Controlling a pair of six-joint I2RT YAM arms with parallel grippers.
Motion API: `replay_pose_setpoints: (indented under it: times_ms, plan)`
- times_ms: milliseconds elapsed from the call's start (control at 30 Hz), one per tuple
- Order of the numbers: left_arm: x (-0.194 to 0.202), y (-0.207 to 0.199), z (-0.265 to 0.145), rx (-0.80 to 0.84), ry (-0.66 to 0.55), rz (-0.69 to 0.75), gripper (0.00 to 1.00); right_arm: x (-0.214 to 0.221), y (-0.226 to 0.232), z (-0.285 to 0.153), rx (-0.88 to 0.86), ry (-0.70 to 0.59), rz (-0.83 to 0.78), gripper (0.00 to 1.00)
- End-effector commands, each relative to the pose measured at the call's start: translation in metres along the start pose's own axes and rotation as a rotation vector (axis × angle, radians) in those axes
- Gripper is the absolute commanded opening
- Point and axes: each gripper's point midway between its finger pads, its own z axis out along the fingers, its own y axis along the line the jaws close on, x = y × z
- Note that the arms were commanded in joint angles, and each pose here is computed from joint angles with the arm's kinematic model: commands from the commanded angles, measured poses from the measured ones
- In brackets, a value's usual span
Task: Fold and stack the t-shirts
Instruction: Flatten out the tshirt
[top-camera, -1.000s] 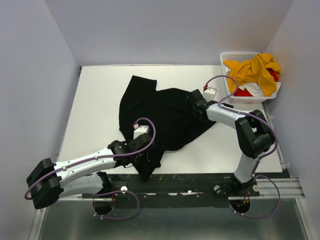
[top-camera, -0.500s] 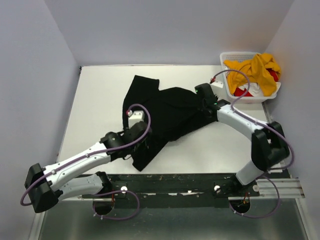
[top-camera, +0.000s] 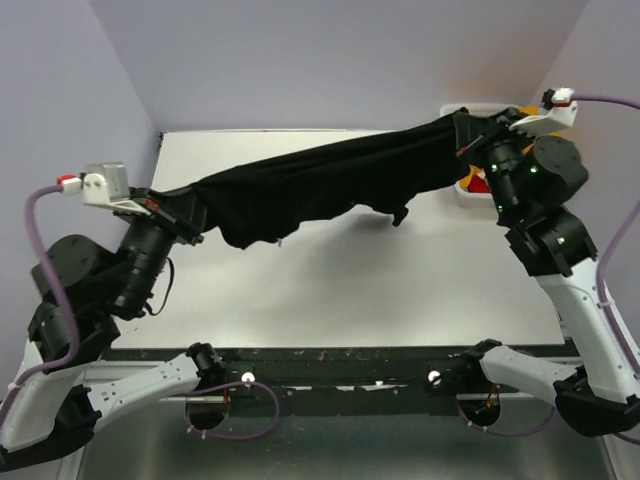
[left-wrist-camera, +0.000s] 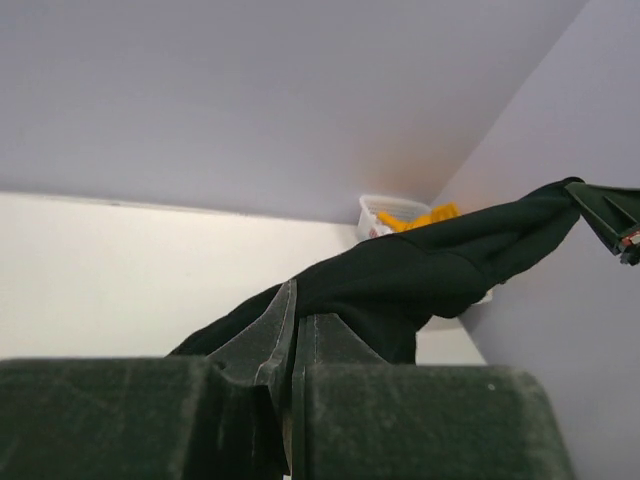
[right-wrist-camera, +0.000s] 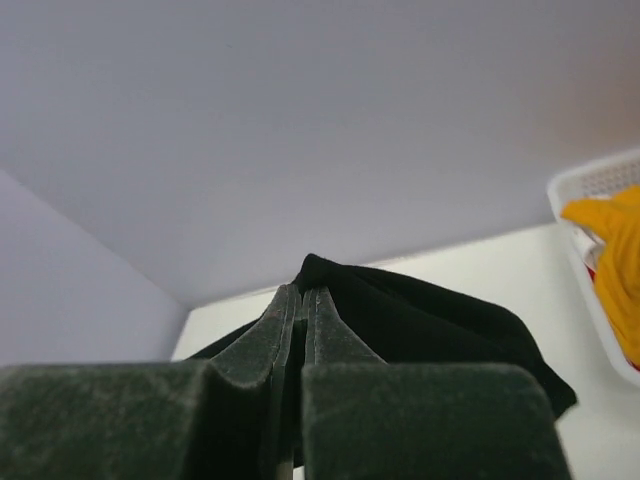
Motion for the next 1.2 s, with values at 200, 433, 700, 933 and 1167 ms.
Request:
replay_pose_setpoints:
  times_ms: [200,433,700,933,1167]
  plan:
    - [-0.06,-0.001,-0.008,0.007,-0.137,0.145,0.0,-0.018,0.026,-0.024,-0.157,0.064,-0.087,0.01]
    - [0.049,0.055,0.071,-0.347,0.11,0.247,0.0,0.14,-0.02,0.036,0.034,0.454,-0.204,0.01]
    - [0.246,0.178,0.106,-0.642,0.616,0.136,0.0,0.333,-0.067,0.085,0.142,0.823,-0.247,0.67]
    - [0.287,0.194,0.1,-0.641,0.681,0.082,0.0,0.317,-0.084,0.041,0.165,0.774,-0.199,1.0]
    - [0.304,0.197,0.089,-0.64,0.714,0.061,0.0,0.349,-0.141,-0.03,0.301,0.858,-0.199,1.0]
